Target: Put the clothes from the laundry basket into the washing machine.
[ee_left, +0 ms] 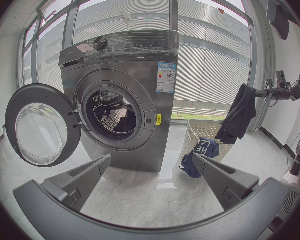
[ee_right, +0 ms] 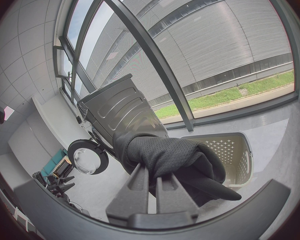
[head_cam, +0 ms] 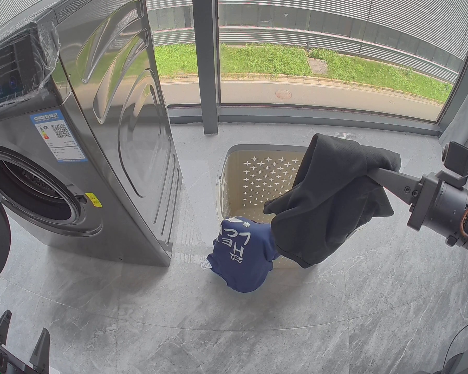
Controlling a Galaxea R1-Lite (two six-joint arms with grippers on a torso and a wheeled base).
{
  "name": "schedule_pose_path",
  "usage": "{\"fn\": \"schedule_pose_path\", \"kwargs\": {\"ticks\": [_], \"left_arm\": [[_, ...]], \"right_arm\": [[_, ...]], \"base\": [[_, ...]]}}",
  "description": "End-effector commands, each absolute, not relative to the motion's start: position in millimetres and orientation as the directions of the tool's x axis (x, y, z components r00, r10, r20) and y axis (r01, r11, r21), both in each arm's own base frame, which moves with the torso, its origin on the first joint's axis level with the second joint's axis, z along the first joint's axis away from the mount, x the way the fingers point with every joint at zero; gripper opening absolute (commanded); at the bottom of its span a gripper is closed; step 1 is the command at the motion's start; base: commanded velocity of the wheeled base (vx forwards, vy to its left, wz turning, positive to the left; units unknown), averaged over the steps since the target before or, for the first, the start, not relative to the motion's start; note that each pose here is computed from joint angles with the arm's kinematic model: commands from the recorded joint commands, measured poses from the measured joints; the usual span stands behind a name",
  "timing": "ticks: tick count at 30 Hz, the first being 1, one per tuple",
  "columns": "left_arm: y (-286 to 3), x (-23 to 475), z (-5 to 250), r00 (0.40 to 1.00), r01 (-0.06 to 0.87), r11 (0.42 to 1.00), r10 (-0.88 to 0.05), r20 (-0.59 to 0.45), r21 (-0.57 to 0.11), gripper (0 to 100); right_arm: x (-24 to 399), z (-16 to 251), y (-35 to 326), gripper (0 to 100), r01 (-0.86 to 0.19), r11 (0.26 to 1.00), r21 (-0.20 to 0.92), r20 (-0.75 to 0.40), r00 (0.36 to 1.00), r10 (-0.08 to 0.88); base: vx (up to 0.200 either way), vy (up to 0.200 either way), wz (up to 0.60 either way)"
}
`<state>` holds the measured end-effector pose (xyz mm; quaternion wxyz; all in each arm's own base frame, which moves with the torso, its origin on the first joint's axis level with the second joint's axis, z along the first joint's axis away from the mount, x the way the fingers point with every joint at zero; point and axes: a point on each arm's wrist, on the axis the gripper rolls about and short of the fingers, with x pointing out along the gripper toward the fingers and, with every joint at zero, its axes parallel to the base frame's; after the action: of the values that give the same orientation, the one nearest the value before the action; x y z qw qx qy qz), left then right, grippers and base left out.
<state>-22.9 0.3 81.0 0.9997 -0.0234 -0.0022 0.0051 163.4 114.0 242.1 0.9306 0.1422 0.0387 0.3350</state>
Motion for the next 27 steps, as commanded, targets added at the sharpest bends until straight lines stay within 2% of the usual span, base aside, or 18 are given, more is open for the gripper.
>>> {"fn": "schedule_pose_path", "kwargs": {"ticks": [1, 7, 12, 27], "left_arm": [[0.3, -22.5, 75.9, 1.0, -0.011, 0.999, 0.011, -0.002, -0.048, 100], [0.3, -22.5, 75.9, 1.0, -0.011, 0.999, 0.011, -0.002, -0.046, 100], [0.3, -22.5, 75.9, 1.0, -0.011, 0.999, 0.011, -0.002, -0.048, 100], [0.3, -22.5, 75.7, 1.0, -0.011, 0.999, 0.011, -0.003, -0.047, 100]], "right_arm": [[164.4, 242.4, 114.2, 0, -0.596, 0.748, 0.29, 0.023, 0.786, 0.617], [165.3, 242.2, 113.2, 0, -0.538, 0.792, 0.289, 0.015, 0.83, 0.558], [168.7, 242.8, 113.7, 0, -0.484, 0.826, 0.29, 0.012, 0.865, 0.502], [168.8, 243.9, 116.8, 0, -0.483, 0.826, 0.29, 0.015, 0.865, 0.501]], "base": [[-0.2, 0.0, 0.0], [-0.2, 0.0, 0.0], [0.0, 0.0, 0.0], [0.0, 0.2, 0.0]]}}
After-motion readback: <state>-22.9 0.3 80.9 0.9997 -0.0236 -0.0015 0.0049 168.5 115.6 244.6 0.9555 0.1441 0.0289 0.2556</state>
